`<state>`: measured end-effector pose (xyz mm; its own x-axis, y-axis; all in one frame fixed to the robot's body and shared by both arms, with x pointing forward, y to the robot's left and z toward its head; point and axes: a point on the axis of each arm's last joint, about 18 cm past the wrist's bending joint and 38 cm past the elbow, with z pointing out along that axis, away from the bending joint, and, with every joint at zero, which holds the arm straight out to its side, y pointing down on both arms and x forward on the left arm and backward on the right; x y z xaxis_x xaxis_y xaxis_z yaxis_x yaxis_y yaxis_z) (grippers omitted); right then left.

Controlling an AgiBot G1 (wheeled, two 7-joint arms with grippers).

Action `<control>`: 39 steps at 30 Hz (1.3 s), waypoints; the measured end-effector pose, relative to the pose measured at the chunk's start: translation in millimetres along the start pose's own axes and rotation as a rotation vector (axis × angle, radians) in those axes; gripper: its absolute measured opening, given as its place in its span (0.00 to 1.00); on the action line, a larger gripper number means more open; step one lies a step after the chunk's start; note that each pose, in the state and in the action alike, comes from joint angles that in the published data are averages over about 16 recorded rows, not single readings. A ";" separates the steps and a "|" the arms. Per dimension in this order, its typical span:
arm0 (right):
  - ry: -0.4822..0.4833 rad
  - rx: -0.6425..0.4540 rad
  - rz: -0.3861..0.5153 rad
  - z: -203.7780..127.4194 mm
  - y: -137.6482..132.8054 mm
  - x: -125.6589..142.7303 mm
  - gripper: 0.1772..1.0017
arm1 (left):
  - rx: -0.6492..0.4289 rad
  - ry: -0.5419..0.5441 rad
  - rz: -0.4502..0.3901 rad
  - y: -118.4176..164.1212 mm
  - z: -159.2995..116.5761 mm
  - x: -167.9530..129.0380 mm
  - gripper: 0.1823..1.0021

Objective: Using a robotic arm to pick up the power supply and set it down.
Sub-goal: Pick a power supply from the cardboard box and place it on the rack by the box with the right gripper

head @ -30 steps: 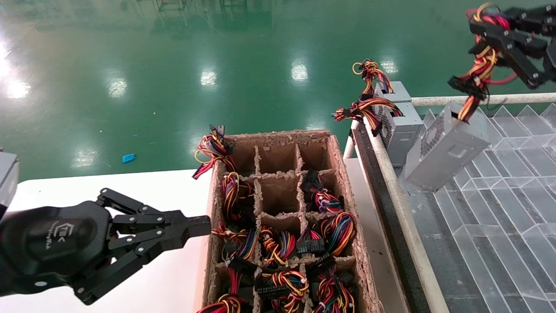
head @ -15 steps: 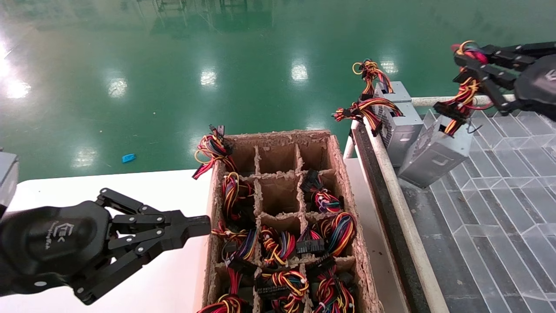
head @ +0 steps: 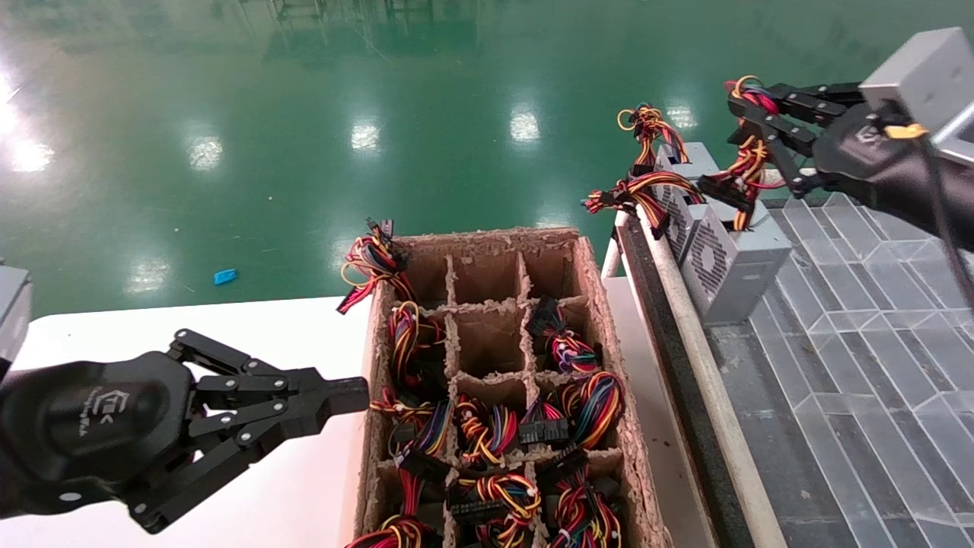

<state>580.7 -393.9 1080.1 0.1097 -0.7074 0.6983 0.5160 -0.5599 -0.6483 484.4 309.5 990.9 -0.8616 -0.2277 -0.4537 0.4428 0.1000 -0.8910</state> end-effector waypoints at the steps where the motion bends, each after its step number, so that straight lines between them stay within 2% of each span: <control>1: 0.002 -0.001 0.004 2.6 1.3 -1.7 0.07 | 0.000 0.000 0.000 0.0 0.0 0.0 0.01; 15: -0.003 -0.043 0.035 25.8 23.1 -22.1 0.07 | 0.000 0.000 0.000 0.0 0.0 0.0 0.01; 26: -0.014 -0.052 0.032 29.1 23.5 -25.8 0.08 | 0.000 0.000 0.000 0.0 0.0 0.0 0.01; 32: -0.011 -0.040 0.032 28.7 17.6 -24.7 0.12 | 0.000 0.000 0.000 0.0 0.0 0.0 0.01; 39: -0.014 -0.012 0.031 28.4 6.4 -23.3 0.23 | 0.000 0.000 0.000 0.0 0.0 0.0 0.01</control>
<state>605.6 -368.8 1068.3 0.1375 -0.7185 0.6818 0.5017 -0.5430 -0.6734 484.4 309.5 990.9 -0.8616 -0.2277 -0.4537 0.4428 0.1000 -0.8910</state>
